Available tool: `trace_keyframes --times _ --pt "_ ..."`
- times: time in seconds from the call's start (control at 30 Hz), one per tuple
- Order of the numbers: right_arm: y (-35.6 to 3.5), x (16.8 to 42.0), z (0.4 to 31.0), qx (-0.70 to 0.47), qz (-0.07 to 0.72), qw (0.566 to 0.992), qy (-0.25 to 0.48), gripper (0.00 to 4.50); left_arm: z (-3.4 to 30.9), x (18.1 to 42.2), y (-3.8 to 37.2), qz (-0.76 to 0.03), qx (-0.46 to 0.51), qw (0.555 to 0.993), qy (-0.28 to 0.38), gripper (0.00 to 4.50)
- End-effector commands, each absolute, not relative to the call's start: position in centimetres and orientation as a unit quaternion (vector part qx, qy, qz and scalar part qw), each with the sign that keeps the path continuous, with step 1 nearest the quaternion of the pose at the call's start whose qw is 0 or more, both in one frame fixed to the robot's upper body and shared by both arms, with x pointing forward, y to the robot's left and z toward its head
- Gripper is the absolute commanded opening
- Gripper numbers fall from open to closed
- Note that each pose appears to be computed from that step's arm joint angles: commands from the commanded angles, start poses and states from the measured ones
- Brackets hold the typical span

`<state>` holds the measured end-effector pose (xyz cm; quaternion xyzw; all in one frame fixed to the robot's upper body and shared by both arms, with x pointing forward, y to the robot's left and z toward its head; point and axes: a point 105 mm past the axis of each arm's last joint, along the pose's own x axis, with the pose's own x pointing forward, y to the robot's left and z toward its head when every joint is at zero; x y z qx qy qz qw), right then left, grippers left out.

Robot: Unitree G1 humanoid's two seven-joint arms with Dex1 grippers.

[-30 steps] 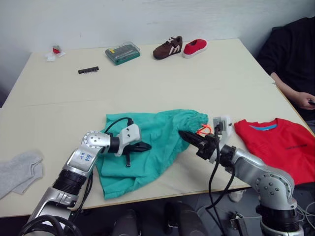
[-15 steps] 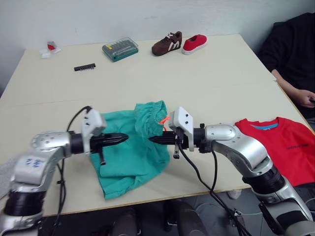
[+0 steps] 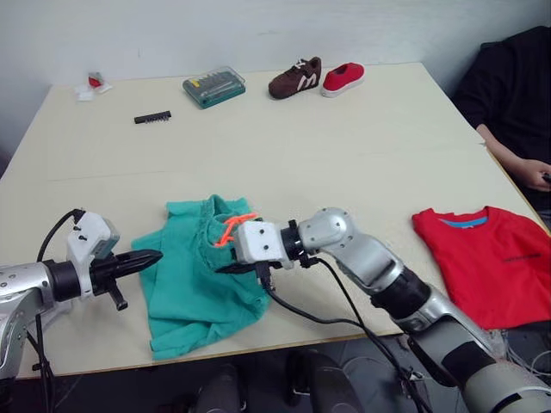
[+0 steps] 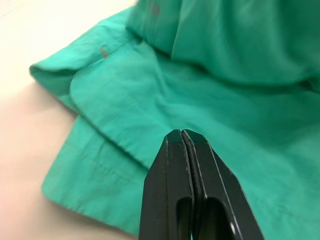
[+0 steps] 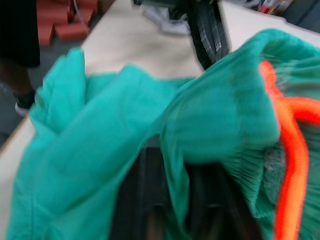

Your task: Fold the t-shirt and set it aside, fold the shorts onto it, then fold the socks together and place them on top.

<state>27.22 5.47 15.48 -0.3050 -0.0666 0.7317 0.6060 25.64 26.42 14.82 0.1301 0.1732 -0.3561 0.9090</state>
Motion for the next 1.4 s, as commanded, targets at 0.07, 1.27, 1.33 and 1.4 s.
trace_keyframes --times 0.07,1.27,1.33,1.4 --pt "6.1 26.3 16.1 -0.305 0.749 0.579 -0.1 2.37 16.9 26.3 27.6 -0.335 0.163 0.916 0.149 0.0" --pt "6.5 28.8 11.6 -0.293 0.695 0.655 -0.052 0.03 11.5 30.0 22.3 -0.479 0.283 0.804 0.209 0.0" --pt "5.7 28.2 10.5 -0.308 0.707 0.635 -0.044 0.03 11.2 30.1 23.1 -0.466 0.295 0.806 0.214 0.0" --pt "4.7 27.5 9.8 -0.314 0.719 0.619 -0.035 0.03 10.9 30.2 23.7 -0.454 0.3 0.811 0.216 0.0"
